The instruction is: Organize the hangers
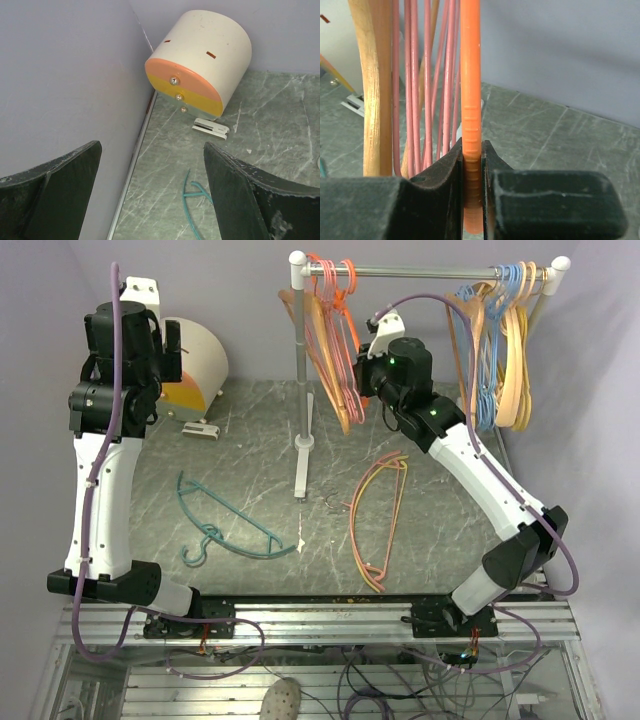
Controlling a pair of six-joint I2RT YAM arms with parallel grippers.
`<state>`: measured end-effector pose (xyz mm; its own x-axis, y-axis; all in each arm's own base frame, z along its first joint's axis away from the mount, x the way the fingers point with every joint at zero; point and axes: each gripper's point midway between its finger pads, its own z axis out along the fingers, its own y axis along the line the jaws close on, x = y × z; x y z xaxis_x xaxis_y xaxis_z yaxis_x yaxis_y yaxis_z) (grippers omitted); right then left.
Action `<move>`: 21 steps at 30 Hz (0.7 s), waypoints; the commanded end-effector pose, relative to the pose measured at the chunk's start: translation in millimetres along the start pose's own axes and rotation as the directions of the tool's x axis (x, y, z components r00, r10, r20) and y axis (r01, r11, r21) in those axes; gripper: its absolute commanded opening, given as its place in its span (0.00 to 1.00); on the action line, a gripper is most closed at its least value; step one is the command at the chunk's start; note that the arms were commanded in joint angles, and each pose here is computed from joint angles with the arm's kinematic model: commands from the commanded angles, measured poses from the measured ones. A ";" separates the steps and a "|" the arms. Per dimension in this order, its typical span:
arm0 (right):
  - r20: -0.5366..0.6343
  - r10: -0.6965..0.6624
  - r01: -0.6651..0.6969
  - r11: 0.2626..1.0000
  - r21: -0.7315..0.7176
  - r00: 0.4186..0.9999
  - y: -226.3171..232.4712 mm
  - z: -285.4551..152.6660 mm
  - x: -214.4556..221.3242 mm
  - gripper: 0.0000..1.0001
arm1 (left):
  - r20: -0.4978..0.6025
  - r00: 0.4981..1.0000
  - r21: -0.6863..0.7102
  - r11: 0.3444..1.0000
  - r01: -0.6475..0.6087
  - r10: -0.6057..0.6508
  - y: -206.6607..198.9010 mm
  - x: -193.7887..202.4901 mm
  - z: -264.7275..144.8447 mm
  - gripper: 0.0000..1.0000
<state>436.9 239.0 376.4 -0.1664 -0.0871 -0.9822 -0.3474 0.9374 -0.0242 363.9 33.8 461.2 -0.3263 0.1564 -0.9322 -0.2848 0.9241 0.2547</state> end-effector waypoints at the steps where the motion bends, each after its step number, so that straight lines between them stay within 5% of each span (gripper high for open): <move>1: 0.001 0.015 -0.015 0.994 -0.108 1.000 18.8 2.4 -4.7 0.00 | 0.009 1.000 0.009 1.000 0.002 -0.002 2.3 -1.1 -2.4 0.94; 10: 0.007 0.008 -0.006 0.975 -0.223 1.000 42.5 7.0 -5.3 0.00 | 0.009 1.000 0.019 1.000 -0.007 0.007 1.5 -2.0 -2.3 0.96; 14: 0.010 0.010 -0.008 0.974 -0.227 1.000 43.9 6.3 -7.6 0.00 | -0.008 0.994 0.167 0.980 -0.107 0.110 -29.1 16.4 8.6 0.99; 15: 0.016 0.011 -0.007 0.975 -0.221 1.000 42.3 3.9 -9.3 0.05 | -0.034 0.989 0.199 0.971 -0.133 0.142 -36.9 28.4 13.3 0.99; 17: 0.034 0.019 -0.012 0.981 -0.192 0.999 35.1 -4.4 -13.8 0.32 | -0.076 0.973 0.311 0.933 -0.183 0.217 -55.6 49.7 13.7 0.99; 21: 0.090 0.037 -0.032 0.998 -0.049 0.995 2.0 -34.7 -22.9 0.95 | -0.112 0.939 0.416 0.873 -0.254 0.327 -71.5 91.5 13.2 0.99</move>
<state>427.8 264.4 374.8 -0.1724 -0.0665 -0.9828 -0.4750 0.8797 0.0238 377.0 1.7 392.1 -0.4594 0.3082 -0.8331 0.0188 0.9410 0.3378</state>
